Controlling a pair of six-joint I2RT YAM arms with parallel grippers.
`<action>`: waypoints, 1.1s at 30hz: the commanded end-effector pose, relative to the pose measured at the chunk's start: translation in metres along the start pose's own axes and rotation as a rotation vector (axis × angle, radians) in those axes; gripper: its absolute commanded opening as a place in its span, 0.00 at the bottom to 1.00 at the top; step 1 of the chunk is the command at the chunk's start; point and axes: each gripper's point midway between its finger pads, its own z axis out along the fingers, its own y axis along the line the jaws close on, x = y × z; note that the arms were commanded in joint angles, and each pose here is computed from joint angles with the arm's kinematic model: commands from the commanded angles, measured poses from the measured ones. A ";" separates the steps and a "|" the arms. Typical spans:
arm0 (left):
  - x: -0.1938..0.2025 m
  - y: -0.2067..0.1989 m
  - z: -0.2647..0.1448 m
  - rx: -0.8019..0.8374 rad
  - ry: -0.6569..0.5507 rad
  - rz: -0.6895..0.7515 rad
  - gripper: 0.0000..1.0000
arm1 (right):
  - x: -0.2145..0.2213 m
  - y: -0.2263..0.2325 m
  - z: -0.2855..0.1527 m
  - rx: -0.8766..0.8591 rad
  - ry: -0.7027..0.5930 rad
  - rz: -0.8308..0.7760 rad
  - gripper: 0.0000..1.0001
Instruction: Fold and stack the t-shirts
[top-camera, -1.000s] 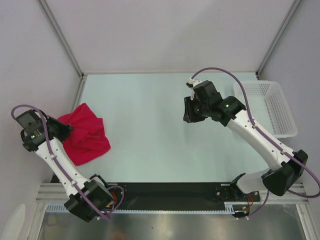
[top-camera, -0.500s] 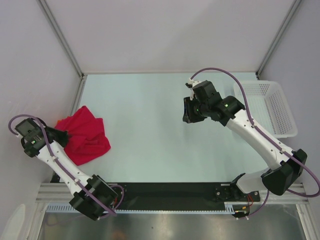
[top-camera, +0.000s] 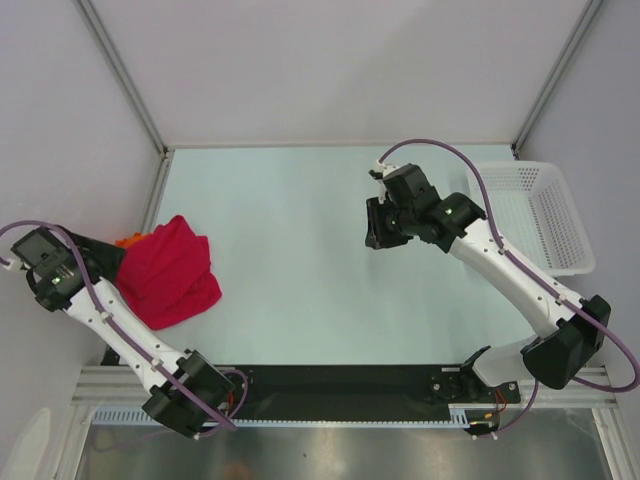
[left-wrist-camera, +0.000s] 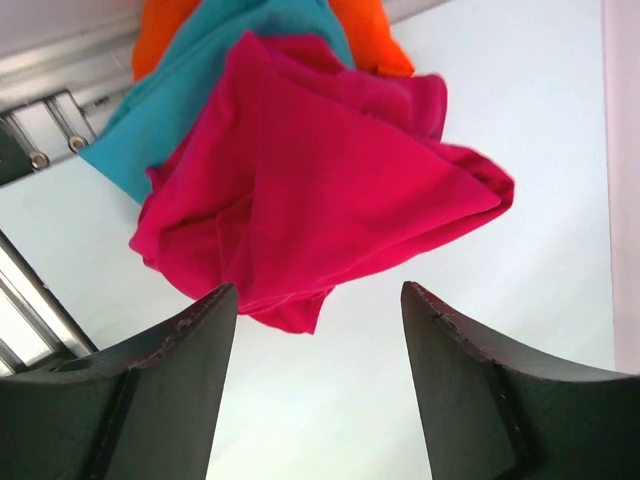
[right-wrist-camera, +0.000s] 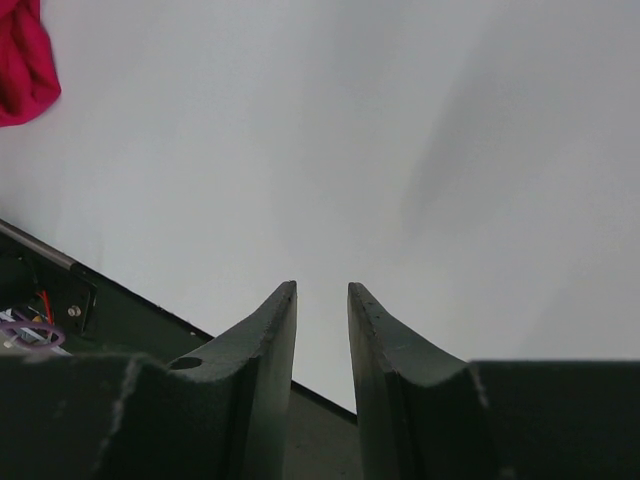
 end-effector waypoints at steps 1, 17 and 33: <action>-0.022 -0.001 -0.016 -0.017 -0.092 -0.011 0.72 | -0.003 0.001 0.002 -0.010 -0.012 -0.009 0.33; 0.042 -0.065 0.026 0.421 0.158 0.088 0.84 | 0.004 0.003 0.012 -0.009 0.007 0.018 0.32; 0.001 -0.007 0.081 0.040 0.050 0.137 0.84 | 0.000 0.014 0.061 0.025 0.093 0.009 0.32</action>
